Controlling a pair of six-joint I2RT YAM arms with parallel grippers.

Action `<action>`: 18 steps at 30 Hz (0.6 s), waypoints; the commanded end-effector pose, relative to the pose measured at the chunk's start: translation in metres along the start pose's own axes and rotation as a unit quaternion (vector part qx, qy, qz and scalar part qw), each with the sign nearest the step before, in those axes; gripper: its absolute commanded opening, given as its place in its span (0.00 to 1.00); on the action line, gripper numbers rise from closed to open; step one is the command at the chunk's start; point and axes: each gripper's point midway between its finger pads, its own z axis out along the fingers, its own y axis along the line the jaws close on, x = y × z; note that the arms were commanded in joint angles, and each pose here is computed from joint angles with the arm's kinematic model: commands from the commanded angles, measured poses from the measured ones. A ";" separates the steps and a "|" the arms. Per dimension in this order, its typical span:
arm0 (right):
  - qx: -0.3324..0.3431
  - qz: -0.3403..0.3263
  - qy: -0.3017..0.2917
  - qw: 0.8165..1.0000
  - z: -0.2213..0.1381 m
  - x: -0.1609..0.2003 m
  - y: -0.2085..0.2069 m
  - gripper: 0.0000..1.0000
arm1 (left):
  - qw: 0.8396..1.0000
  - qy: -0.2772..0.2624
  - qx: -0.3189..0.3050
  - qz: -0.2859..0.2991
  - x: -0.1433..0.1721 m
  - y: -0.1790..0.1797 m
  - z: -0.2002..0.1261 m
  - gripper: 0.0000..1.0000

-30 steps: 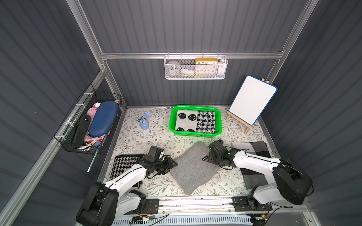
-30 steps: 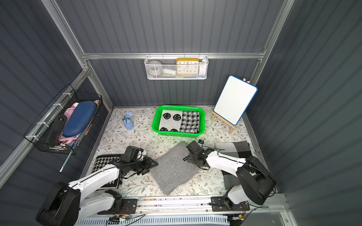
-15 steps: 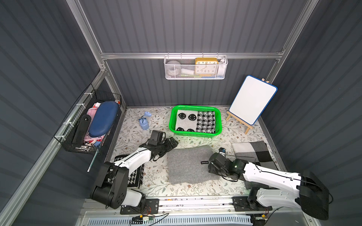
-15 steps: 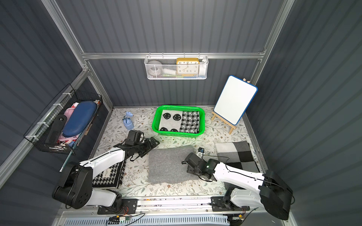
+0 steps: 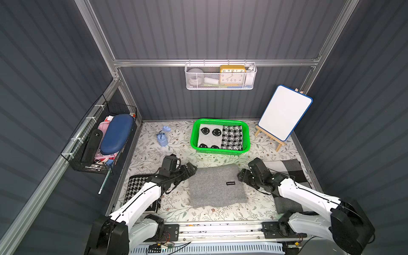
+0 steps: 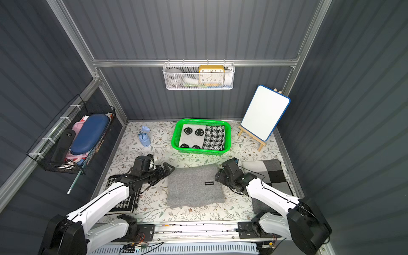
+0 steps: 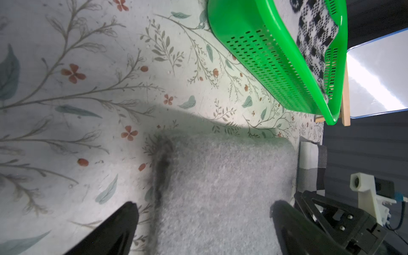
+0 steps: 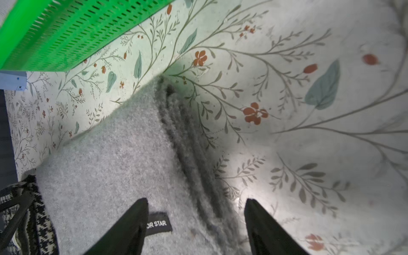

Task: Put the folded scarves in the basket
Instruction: Pick up the scarf at the center of the board.

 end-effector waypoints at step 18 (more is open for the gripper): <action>-0.023 0.006 0.098 0.995 0.035 0.026 0.004 0.72 | 0.996 0.075 0.048 -0.015 0.058 0.022 0.020 0.99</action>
